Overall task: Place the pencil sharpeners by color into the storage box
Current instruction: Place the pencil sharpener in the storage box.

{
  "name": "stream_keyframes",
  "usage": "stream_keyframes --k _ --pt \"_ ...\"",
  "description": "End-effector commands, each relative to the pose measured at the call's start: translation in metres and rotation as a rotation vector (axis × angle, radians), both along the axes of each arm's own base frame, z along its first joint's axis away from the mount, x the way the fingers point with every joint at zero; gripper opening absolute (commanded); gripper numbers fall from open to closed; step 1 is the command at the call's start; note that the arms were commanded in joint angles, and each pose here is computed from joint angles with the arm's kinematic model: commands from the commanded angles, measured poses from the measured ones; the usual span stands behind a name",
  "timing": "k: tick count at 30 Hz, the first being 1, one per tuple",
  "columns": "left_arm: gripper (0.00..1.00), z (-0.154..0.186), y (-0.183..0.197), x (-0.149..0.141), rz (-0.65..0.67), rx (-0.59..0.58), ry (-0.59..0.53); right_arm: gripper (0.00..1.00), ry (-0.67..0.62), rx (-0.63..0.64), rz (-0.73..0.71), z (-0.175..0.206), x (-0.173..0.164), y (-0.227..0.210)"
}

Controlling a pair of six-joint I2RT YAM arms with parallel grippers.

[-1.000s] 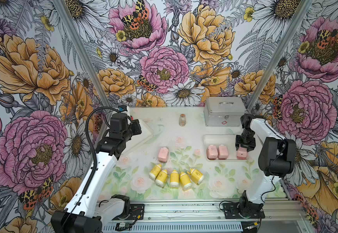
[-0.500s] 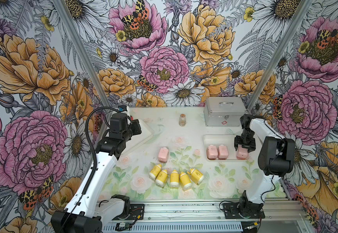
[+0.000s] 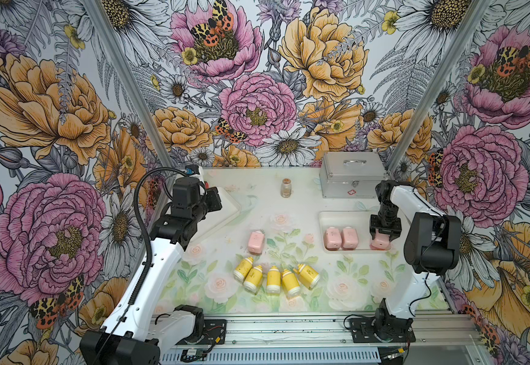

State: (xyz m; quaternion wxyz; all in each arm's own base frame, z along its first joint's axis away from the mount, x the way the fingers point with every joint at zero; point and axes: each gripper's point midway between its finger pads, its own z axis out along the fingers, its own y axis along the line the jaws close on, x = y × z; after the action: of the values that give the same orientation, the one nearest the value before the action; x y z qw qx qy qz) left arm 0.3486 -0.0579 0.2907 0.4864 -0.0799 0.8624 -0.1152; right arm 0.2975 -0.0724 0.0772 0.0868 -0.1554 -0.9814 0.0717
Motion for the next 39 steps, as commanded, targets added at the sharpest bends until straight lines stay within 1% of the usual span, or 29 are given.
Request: stream_keyframes --k 1,4,14,17,19,24,28,32,39 --pt "0.0 0.015 0.003 -0.002 0.002 -0.014 -0.037 0.55 0.012 -0.04 0.01 0.0 0.004 -0.007" --pt "0.0 0.015 0.003 -0.001 0.003 -0.015 -0.038 0.52 0.016 -0.053 0.026 -0.001 0.006 -0.007" --pt "0.0 0.016 0.004 -0.002 0.003 -0.021 -0.039 0.52 0.053 -0.134 0.127 -0.003 0.013 -0.001" --pt "0.0 0.016 0.004 -0.002 0.002 -0.02 -0.039 0.53 0.06 -0.148 0.136 -0.004 0.014 -0.002" --pt "0.0 0.016 0.004 -0.002 0.003 -0.021 -0.04 0.55 0.062 -0.158 0.137 -0.003 0.014 -0.003" --pt "0.0 0.017 0.005 -0.002 0.006 -0.025 -0.041 0.65 0.069 -0.172 0.136 -0.003 0.013 -0.005" --pt "0.0 0.016 0.005 -0.001 0.007 -0.025 -0.039 0.7 0.069 -0.186 0.14 -0.001 0.012 -0.006" --pt "0.0 0.016 0.005 -0.001 0.006 -0.026 -0.039 0.73 0.057 -0.2 0.139 0.003 0.014 -0.007" --pt "0.0 0.014 0.006 -0.001 0.008 -0.023 -0.034 0.74 0.002 -0.23 0.142 0.023 0.015 -0.006"
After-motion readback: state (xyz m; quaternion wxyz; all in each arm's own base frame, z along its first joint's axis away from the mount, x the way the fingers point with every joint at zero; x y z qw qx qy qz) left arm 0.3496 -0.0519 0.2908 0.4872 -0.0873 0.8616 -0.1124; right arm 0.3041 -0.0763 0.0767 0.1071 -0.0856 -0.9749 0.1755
